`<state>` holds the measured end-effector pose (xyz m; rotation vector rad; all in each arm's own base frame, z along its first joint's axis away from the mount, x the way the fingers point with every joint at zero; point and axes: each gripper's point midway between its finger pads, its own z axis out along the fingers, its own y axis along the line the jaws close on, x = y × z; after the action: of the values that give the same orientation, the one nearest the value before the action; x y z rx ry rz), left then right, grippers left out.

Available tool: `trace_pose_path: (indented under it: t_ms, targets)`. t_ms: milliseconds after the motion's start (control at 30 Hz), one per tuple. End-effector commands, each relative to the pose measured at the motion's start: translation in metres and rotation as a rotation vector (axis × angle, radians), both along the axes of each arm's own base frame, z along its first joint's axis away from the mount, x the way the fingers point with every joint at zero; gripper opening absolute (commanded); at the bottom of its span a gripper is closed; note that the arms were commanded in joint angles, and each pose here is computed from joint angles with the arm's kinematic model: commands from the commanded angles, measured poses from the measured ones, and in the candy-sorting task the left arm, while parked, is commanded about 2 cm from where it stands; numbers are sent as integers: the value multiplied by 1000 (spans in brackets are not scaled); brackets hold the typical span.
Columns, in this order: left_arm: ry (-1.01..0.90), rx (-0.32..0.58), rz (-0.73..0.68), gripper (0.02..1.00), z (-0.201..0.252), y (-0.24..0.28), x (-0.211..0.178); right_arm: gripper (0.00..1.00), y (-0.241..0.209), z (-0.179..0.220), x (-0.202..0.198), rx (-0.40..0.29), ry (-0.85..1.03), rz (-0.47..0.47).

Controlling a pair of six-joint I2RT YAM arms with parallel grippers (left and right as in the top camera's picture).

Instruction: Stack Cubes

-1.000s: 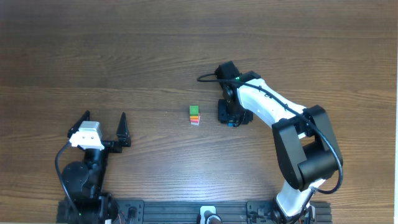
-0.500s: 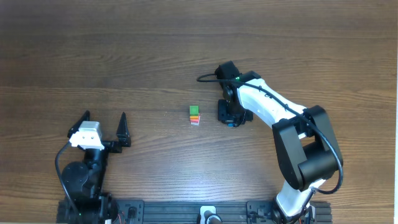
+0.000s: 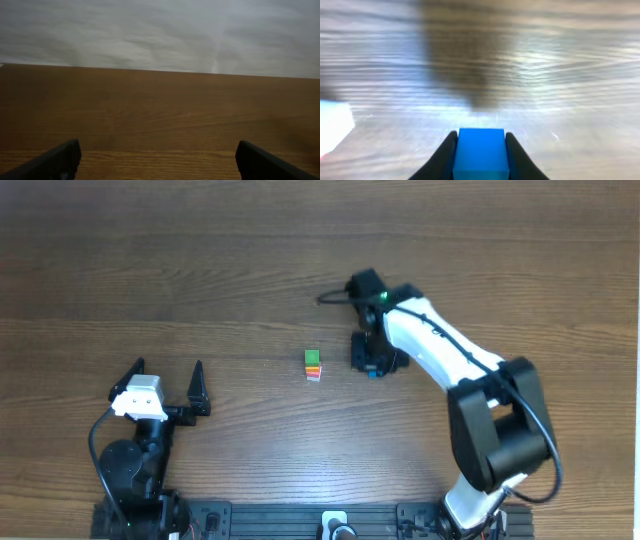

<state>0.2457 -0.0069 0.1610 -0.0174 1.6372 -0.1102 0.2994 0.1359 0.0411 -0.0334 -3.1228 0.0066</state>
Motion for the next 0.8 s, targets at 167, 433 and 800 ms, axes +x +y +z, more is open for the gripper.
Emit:
trace_pose_path:
  t_ms: [167,433,800]
  targets:
    - [-2,-11,-7,1000,-1,-1,0,38,51,133,33,49,-266,84]
    - [-2,-11,-7,998,-1,-1,0,12,98,127,3,52,-217,118]
    - [-2,-11,-6,1000,-1,-1,0,12,119,83,-8,-8,-121,128]
